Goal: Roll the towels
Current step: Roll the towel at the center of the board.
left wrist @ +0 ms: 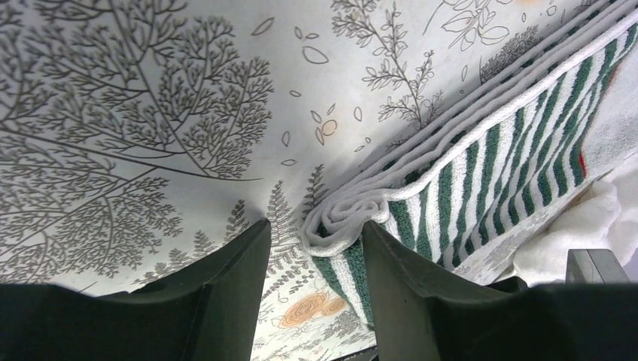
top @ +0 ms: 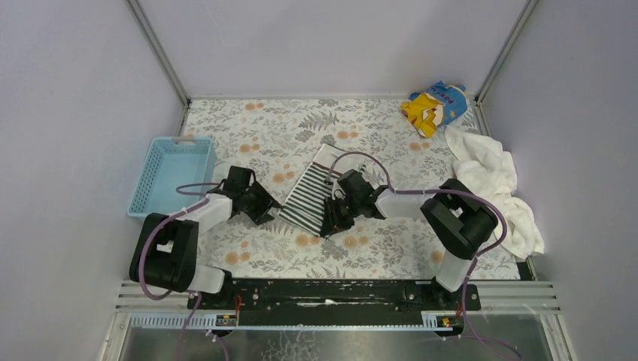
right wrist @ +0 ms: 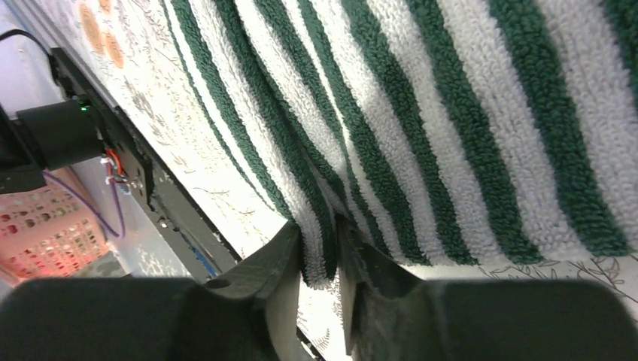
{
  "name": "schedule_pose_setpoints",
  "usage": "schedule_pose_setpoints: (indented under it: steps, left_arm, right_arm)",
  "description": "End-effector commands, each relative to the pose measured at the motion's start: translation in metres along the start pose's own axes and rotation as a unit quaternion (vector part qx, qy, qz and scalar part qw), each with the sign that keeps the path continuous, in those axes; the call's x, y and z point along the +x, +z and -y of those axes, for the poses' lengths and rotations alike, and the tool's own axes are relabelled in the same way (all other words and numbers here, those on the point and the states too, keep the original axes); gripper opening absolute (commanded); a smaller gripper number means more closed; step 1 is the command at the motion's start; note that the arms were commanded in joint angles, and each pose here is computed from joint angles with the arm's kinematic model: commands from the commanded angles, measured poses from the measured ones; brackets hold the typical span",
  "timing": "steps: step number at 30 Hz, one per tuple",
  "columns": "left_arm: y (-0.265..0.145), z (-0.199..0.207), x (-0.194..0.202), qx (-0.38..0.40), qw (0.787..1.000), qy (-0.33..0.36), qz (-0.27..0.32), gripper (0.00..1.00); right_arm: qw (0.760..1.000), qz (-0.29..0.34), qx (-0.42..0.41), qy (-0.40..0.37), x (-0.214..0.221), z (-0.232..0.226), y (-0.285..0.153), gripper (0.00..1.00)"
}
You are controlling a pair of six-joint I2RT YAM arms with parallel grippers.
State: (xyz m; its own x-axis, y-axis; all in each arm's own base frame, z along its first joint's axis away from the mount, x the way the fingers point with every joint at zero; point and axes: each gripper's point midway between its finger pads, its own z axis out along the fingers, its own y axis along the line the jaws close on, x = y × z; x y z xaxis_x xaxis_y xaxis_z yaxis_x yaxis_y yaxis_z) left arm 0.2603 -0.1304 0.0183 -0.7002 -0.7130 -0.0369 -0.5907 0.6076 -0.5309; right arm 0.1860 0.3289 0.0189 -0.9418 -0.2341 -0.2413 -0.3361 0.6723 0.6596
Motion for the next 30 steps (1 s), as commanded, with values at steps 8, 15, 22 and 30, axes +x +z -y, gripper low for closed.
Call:
schedule_pose_setpoints:
  steps: [8, 15, 22, 30]
  left_arm:
    - [-0.001, -0.038, -0.013, -0.096, 0.993, 0.012, 0.060, 0.53]
    - [-0.001, -0.036, -0.012, -0.095, 0.994, 0.011, 0.055, 0.54]
    - [-0.034, -0.018, -0.024, -0.057, 0.993, -0.002, 0.108, 0.70]
    - [-0.038, -0.010, -0.004, -0.005, 0.998, 0.006, 0.068, 0.77]
  right_arm:
    - [0.999, -0.029, 0.019, 0.015, 0.015, 0.015, 0.015, 0.18]
    - [0.997, -0.045, -0.002, 0.055, 0.020, 0.014, 0.025, 0.10]
    - [0.991, -0.052, -0.061, 0.110, 0.023, 0.005, 0.036, 0.03]
    - [0.986, -0.048, -0.080, 0.139, 0.022, 0.007, 0.039, 0.02]
